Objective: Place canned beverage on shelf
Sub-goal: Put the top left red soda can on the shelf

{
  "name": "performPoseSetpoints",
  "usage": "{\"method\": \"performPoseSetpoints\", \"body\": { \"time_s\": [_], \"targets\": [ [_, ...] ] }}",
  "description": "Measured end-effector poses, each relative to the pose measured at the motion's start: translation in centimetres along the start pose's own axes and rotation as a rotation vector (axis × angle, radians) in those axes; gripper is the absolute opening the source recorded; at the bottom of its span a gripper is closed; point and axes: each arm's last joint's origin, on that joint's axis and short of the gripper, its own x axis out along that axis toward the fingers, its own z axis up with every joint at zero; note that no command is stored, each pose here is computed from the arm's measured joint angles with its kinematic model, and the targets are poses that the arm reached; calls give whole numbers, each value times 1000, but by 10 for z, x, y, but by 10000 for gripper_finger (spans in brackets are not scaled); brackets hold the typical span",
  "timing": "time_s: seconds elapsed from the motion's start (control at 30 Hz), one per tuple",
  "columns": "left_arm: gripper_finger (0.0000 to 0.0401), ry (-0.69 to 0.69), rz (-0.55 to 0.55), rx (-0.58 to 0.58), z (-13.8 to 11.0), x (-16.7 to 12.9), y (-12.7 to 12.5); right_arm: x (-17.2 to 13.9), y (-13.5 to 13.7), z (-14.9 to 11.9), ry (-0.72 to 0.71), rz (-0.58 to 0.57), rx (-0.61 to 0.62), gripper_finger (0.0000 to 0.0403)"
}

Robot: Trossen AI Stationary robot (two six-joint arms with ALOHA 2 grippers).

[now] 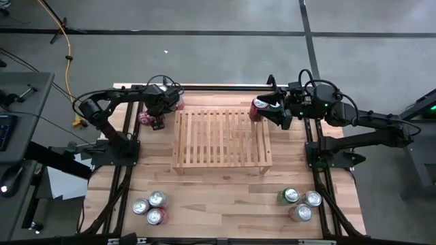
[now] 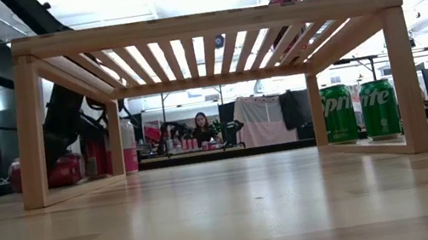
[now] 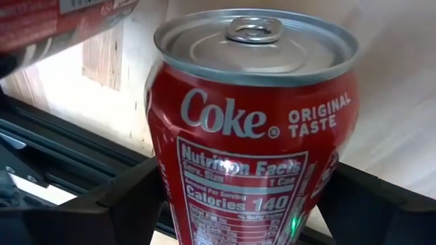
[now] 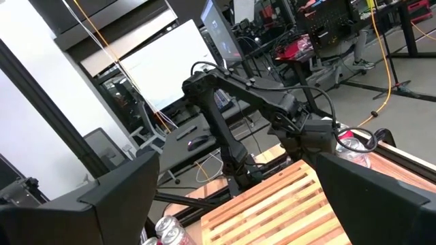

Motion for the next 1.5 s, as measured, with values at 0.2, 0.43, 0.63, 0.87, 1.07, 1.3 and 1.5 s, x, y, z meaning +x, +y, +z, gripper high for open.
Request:
{"method": "performPoseSetpoints", "body": {
  "time_s": [0.2, 0.43, 0.63, 0.87, 1.07, 1.3, 1.5],
  "targets": [
    [280, -23, -24, -35, -8, -8, -1, 0, 0, 0, 0, 0, -1, 381],
    [280, -87, -10, -85, -35, -42, 3, 0, 0, 0, 0, 0, -4, 381],
    [280, -297, -31, -210, -65, -101, 15, 0, 0, 0, 0, 0, -6, 381],
    [280, -803, -297, -351, -112, -189, 22, 0, 0, 0, -3, 2, -6, 381],
    [280, -1365, -608, -222, -141, -250, 16, 0, 3, 5, -58, 31, -10, 381],
    [280, -1645, -825, 78, -129, -292, -8, 13, 6, 9, -137, 82, -14, 381],
    [280, -1642, -957, 342, -80, -308, -48, 38, 12, -1, -76, 126, -56, 381]
  ]
}}
